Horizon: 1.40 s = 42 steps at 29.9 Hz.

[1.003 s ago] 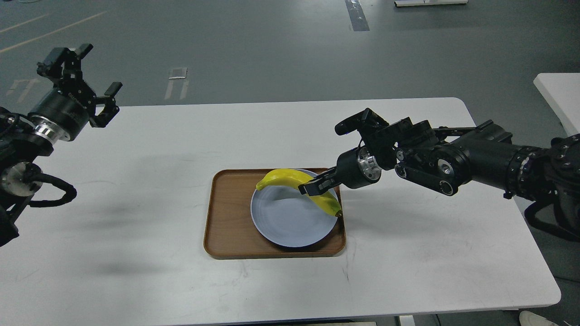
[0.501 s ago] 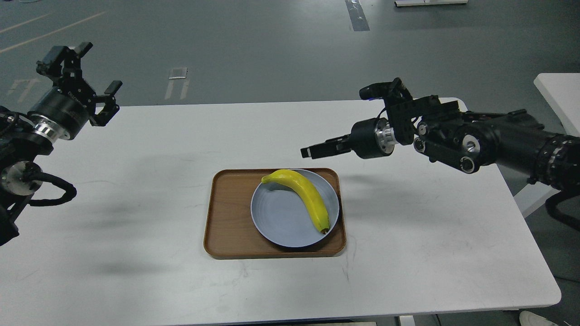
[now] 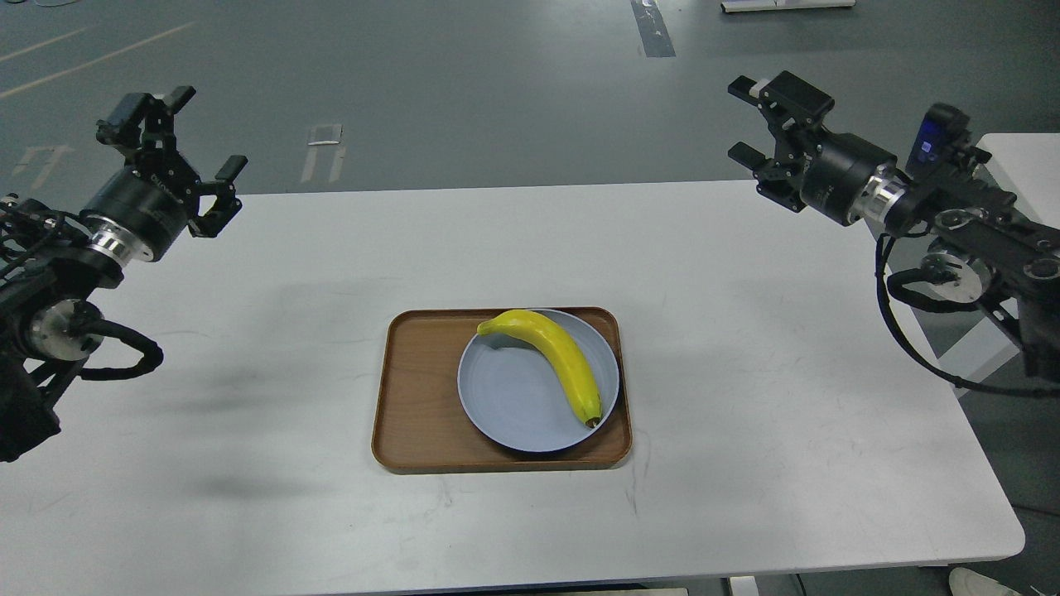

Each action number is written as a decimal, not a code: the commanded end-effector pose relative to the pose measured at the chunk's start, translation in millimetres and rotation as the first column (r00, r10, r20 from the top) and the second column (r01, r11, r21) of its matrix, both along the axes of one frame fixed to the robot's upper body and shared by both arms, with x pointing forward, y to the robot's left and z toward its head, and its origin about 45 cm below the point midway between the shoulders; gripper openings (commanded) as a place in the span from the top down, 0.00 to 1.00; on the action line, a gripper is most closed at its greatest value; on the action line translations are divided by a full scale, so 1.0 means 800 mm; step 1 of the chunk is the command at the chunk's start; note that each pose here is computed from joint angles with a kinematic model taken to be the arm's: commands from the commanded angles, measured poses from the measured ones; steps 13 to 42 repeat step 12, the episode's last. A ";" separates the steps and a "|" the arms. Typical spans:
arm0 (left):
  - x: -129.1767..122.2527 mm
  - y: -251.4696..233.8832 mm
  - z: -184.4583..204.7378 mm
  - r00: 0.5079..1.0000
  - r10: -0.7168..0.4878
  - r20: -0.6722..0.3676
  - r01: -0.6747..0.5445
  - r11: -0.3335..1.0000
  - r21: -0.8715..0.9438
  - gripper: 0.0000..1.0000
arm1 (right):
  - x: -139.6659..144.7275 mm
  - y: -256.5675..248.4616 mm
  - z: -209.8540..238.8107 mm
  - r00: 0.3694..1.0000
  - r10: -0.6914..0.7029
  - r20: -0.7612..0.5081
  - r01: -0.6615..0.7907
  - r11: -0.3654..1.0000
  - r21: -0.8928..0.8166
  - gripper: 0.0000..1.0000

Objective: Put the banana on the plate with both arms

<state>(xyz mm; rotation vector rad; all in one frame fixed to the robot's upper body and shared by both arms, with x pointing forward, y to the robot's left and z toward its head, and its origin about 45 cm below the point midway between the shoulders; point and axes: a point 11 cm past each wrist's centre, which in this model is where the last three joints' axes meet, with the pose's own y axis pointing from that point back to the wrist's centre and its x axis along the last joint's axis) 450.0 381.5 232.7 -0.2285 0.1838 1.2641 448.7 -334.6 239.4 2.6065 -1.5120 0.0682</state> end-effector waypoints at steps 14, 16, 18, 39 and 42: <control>-0.008 -0.035 -0.037 0.998 -0.046 -0.051 0.044 0.999 -0.029 0.02 | -0.069 -0.059 -0.086 0.969 -0.165 -0.185 0.221 0.914 0.341 0.00; -0.008 -0.035 -0.037 0.998 -0.046 -0.051 0.044 0.999 -0.029 0.02 | -0.069 -0.059 -0.086 0.969 -0.165 -0.185 0.221 0.914 0.341 0.00; -0.008 -0.035 -0.037 0.998 -0.046 -0.051 0.044 0.999 -0.029 0.02 | -0.069 -0.059 -0.086 0.969 -0.165 -0.185 0.221 0.914 0.341 0.00; -0.008 -0.035 -0.037 0.998 -0.046 -0.051 0.044 0.999 -0.029 0.02 | -0.069 -0.059 -0.086 0.969 -0.165 -0.185 0.221 0.914 0.341 0.00; -0.008 -0.035 -0.037 0.998 -0.046 -0.051 0.044 0.999 -0.029 0.02 | -0.069 -0.059 -0.086 0.969 -0.165 -0.185 0.221 0.914 0.341 0.00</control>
